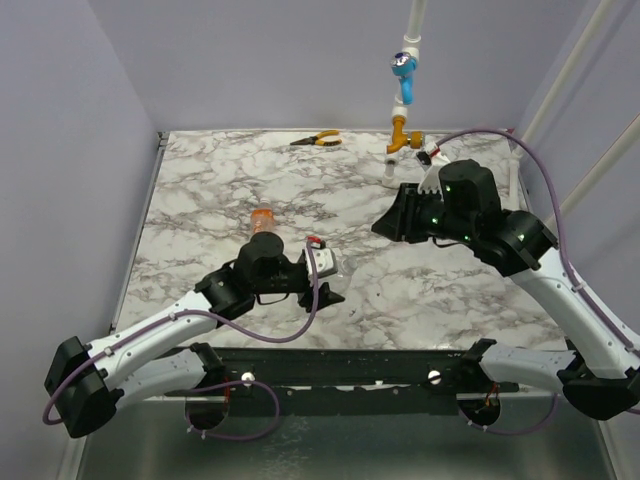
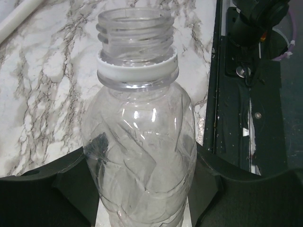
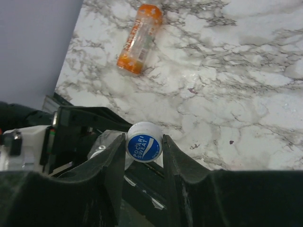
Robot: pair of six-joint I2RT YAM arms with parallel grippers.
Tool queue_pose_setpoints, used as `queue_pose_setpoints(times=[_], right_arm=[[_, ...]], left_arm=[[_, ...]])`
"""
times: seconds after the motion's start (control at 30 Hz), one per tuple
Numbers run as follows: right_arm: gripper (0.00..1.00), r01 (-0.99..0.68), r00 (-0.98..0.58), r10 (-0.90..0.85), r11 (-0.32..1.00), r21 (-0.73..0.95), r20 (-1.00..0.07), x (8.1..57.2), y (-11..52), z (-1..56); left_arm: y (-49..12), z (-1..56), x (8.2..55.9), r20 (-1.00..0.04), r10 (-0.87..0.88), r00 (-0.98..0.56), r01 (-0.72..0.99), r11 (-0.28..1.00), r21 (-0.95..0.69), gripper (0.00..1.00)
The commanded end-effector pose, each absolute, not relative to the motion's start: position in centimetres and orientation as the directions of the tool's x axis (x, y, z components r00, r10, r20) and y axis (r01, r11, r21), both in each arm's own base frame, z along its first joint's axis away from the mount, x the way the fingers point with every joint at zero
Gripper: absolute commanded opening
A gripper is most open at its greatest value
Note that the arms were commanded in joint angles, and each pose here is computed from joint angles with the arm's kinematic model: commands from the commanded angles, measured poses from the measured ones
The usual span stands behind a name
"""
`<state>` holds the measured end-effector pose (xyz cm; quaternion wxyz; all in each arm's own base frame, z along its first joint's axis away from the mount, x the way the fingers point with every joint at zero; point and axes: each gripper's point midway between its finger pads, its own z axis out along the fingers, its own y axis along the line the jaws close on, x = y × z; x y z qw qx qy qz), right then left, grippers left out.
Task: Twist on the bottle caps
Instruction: Screw the bottle cap onto the plastic bottle.
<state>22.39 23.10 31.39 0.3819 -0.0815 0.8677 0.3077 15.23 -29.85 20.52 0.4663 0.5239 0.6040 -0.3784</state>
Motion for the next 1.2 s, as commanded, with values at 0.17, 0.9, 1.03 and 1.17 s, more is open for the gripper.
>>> queue_pose_setpoints(times=[0.17, 0.9, 1.03, 1.17], right_arm=[[0.36, -0.522, -0.7, 0.0, 0.682, 0.512, -0.714, 19.3, 24.4, 34.0], [0.36, -0.57, -0.76, -0.118, 0.594, 0.569, -0.639, 17.2, 26.0, 31.8], [0.36, -0.576, -0.778, -0.155, 0.564, 0.592, -0.609, 16.2, 26.3, 31.0], [0.36, -0.573, -0.786, -0.168, 0.559, 0.599, -0.595, 15.9, 26.3, 30.4]], left_arm=[[-30.5, 20.2, 13.7, -0.961, 0.275, -0.008, 0.998, 0.061, 0.009, 0.51], [-30.6, 20.7, 16.0, -0.949, 0.301, 0.091, 0.985, 0.114, 0.13, 0.5], [-30.7, 21.2, 16.1, -0.952, 0.288, 0.105, 0.983, 0.118, 0.144, 0.5], [-30.8, 21.5, 16.4, -0.951, 0.285, 0.116, 0.98, 0.125, 0.157, 0.5]])
